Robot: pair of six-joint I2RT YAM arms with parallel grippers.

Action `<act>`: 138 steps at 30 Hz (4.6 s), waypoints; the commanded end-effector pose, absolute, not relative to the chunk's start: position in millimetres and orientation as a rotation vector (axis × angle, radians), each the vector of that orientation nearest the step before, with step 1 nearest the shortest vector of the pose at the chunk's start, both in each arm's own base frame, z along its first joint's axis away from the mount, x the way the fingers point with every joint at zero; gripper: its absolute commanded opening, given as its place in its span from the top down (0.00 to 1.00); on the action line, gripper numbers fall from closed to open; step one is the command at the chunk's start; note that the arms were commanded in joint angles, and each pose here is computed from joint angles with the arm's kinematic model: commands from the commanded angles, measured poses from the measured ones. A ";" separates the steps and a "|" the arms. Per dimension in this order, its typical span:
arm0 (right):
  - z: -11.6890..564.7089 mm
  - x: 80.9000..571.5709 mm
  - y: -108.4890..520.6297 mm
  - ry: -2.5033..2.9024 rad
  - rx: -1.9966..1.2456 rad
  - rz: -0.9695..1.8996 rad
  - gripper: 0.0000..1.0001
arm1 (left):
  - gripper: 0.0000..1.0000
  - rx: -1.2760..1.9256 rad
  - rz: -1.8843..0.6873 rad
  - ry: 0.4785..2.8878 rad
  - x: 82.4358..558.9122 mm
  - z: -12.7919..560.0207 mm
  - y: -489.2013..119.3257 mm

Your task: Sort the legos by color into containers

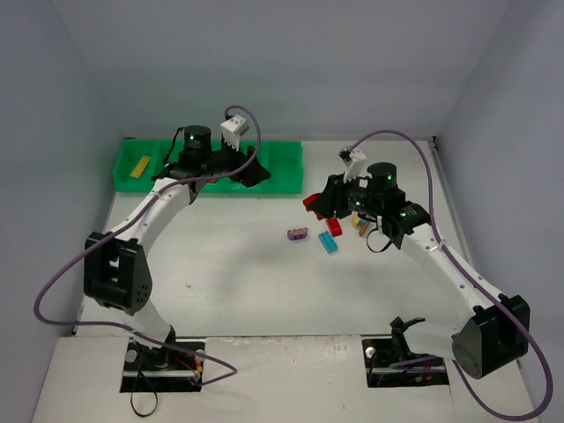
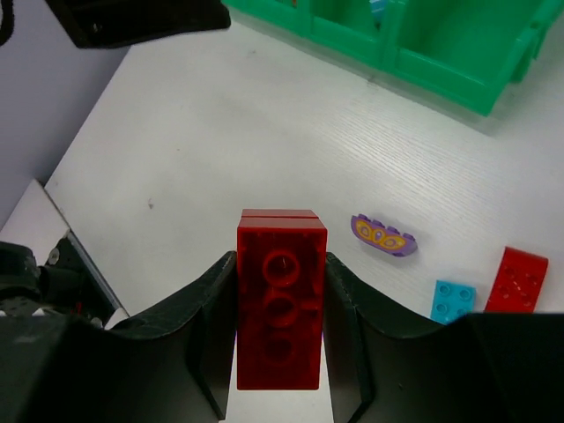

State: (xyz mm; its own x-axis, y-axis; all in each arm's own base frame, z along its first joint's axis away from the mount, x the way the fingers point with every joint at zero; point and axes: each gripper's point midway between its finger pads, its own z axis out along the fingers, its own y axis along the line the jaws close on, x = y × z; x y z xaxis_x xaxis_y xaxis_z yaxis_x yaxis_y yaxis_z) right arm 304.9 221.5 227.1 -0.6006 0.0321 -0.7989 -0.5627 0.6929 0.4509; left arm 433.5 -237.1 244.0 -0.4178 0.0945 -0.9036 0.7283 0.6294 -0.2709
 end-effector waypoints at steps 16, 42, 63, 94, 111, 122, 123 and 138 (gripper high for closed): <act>306.1 286.8 274.2 1.627 -0.882 1.183 1.00 | 0.27 1.101 -1.248 1.512 298.1 326.9 -268.2; 306.4 261.6 313.4 1.556 -1.071 1.333 0.98 | 0.40 1.203 -1.297 1.469 271.4 326.3 -287.4; 290.1 265.5 305.0 1.625 -1.049 1.253 0.40 | 1.00 1.231 -1.274 1.462 265.4 321.9 -281.6; 267.1 276.0 290.2 1.726 -1.026 1.121 1.00 | 1.00 1.213 -1.215 1.601 280.4 293.3 -275.5; 288.2 354.8 252.1 1.759 -0.744 0.832 1.00 | 1.00 0.983 -1.079 1.932 308.7 220.2 -242.2; 227.0 507.4 264.1 1.874 -0.469 0.571 1.00 | 1.00 0.632 -0.716 1.993 339.7 231.7 -202.3; 224.5 515.2 267.7 1.877 -0.456 0.577 1.00 | 1.00 0.616 -0.692 1.981 339.9 236.6 -198.8; 190.3 582.1 303.1 1.866 -0.454 0.555 0.19 | 1.00 0.447 -0.602 1.943 356.8 253.8 -186.6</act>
State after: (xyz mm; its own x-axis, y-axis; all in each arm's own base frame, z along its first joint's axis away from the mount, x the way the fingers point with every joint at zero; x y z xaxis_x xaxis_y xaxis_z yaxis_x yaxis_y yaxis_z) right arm 563.7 299.3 151.2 -0.4506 -0.0879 -0.8884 -0.5402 0.8191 0.1929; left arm 333.8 -184.3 212.5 -0.5295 0.1159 -0.8404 0.5598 0.7921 -0.2434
